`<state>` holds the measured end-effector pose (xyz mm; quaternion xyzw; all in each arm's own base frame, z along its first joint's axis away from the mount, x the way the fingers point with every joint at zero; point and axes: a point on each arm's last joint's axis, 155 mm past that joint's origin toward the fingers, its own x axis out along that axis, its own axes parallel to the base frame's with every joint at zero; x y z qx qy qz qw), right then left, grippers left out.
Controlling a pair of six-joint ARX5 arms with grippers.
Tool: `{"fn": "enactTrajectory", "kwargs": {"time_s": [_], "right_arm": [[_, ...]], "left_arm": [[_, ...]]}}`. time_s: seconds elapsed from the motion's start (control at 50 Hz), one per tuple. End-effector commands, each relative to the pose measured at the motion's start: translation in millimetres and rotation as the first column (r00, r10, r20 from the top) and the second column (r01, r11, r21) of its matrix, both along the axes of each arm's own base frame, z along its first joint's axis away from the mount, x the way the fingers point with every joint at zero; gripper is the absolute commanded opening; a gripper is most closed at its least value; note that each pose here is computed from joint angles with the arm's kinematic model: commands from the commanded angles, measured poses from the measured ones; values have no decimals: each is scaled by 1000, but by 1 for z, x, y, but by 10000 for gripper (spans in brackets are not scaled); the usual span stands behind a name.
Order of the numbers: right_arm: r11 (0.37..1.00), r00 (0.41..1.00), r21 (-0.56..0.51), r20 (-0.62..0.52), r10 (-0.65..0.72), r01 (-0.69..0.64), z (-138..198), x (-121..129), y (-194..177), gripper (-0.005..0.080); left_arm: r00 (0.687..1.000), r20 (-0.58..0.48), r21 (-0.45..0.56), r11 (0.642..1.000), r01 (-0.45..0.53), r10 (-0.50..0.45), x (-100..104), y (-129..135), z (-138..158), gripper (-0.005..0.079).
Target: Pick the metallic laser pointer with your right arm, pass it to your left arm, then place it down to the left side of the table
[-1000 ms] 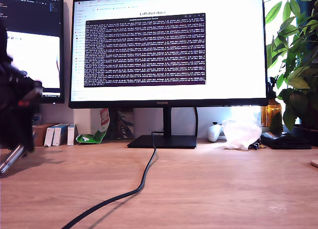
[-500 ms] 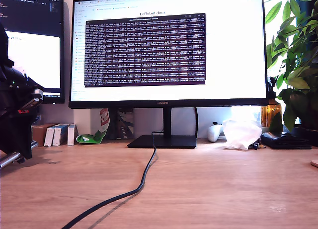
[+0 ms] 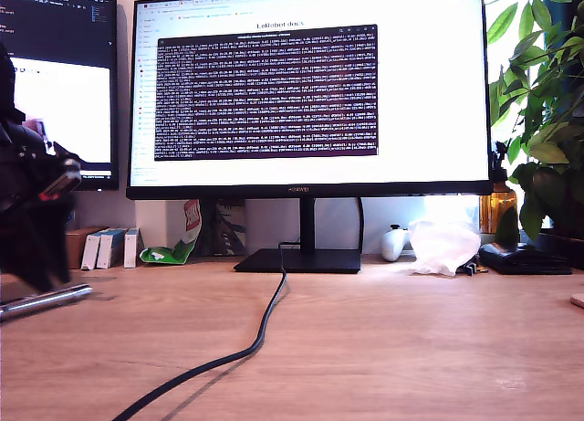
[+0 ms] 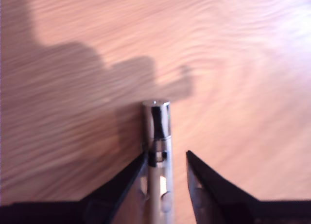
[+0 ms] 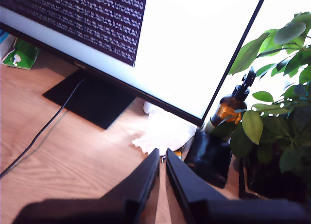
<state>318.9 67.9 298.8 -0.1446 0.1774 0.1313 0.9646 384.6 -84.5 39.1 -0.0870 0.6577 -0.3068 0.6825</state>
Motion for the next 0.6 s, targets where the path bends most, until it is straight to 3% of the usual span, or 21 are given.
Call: {"fn": "enactTrajectory", "kwargs": {"time_s": [0.0,0.06,0.24,0.46,0.58], "right_arm": [[1000,1000,0,-12,11,-11,-6,-2,2,-11],[1000,1000,-1,-13,11,-11,-6,-2,2,-11],[1000,1000,-1,-15,12,-12,-7,-2,2,-11],[1000,999,-6,-39,11,-11,-12,-5,2,-11],[1000,999,-9,-50,11,-11,-14,-7,1,-11]], "left_arm": [[1000,28,-33,999,-3,3,7,-2,12,216],[999,36,-57,998,-5,7,8,-4,21,189],[996,90,-71,997,31,-25,3,-7,46,-27],[981,191,-62,997,52,-39,3,-7,80,-22],[964,266,-7,1000,26,-23,6,0,103,-22]]}}
